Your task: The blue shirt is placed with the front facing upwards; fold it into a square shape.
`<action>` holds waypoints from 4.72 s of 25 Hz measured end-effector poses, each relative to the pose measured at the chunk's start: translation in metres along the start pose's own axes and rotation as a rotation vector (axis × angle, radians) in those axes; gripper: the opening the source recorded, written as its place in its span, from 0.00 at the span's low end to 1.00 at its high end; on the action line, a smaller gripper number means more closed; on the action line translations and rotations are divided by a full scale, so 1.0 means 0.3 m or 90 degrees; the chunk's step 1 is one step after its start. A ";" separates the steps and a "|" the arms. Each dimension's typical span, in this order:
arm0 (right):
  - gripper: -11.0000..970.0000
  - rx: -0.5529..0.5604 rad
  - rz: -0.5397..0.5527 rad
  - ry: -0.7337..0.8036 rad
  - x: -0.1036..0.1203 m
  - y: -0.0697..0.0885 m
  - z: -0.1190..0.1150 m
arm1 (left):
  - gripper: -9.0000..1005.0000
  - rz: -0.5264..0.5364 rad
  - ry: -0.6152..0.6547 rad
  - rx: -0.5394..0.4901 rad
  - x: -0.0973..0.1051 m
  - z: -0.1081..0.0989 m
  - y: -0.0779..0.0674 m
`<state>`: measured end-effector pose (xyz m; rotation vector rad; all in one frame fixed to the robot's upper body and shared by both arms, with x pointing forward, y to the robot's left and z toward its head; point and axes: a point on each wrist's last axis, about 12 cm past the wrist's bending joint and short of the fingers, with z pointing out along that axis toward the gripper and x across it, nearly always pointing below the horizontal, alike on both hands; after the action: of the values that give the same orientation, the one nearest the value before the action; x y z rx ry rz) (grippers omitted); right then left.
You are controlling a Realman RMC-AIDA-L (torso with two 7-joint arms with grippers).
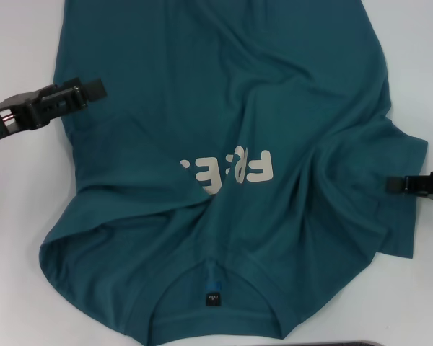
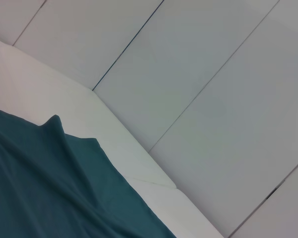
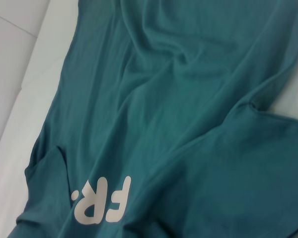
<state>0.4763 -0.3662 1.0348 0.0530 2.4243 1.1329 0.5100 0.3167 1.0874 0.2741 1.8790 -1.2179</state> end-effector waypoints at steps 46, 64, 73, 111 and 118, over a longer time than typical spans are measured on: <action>0.04 0.076 0.004 -0.083 -0.076 -0.052 -0.244 | 0.90 -0.001 0.004 0.005 -0.003 0.010 -0.003; 0.04 -0.092 -0.106 -0.032 -0.221 0.138 -0.083 | 0.90 0.001 0.001 0.007 -0.003 0.015 -0.004; 0.05 -0.105 -0.140 0.033 -0.244 0.205 0.049 | 0.90 0.000 -0.003 0.002 -0.003 0.018 -0.001; 0.86 -0.031 -0.159 0.070 -0.342 0.263 0.156 | 0.90 -0.007 -0.004 -0.023 0.000 0.026 0.019; 0.85 -0.015 -0.151 0.052 -0.343 0.240 0.138 | 0.90 -0.007 -0.003 -0.023 0.000 0.026 0.019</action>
<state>0.5743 -0.3120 1.1051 -0.2855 2.4105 1.0735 0.5173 0.3131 1.0825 0.2419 1.8984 -1.1898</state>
